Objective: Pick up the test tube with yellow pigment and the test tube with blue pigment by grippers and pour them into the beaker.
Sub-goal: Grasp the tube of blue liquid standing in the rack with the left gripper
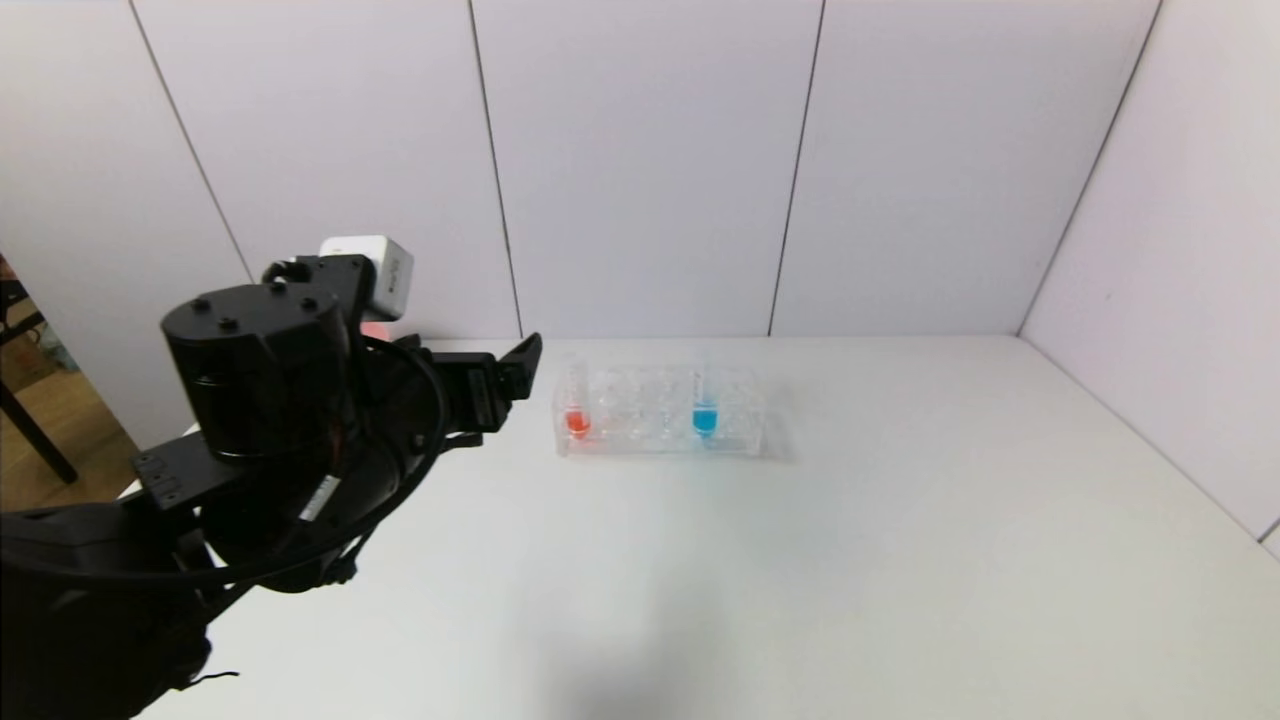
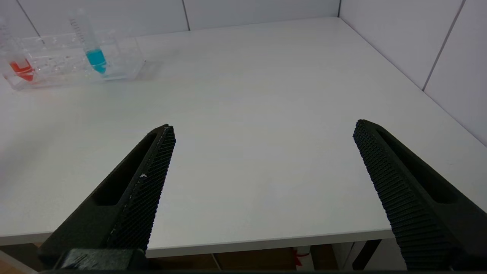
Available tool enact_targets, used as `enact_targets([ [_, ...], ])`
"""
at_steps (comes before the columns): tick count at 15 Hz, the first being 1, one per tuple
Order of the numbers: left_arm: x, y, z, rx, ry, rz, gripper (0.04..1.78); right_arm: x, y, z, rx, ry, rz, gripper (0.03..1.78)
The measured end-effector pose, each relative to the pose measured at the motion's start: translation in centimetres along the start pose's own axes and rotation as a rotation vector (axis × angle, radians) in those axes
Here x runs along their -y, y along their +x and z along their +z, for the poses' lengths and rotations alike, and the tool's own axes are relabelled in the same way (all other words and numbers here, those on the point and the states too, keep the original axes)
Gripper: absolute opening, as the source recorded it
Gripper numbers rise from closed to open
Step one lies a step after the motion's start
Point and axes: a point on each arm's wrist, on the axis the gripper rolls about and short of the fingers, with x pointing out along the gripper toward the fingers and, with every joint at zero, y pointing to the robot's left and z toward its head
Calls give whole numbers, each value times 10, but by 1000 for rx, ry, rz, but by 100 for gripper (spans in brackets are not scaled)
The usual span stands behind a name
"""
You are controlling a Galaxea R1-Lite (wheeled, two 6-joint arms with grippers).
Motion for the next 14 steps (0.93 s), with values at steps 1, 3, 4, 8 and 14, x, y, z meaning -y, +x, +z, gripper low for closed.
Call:
enact_targets([
  [1, 9, 8, -6, 5, -1, 4, 176, 0, 0, 0, 0, 0, 0, 171],
  [3, 30, 21, -17, 7, -3, -16, 176, 0, 0, 0, 0, 0, 0, 171],
  [4, 39, 27, -22, 3, -2, -29, 176, 0, 0, 0, 0, 0, 0, 171],
  [8, 77, 49, -42, -11, 2, -83, 176, 0, 0, 0, 0, 0, 0, 171],
  [14, 115, 75, -68, -12, 8, -103, 176, 0, 0, 0, -1, 0, 1, 171],
])
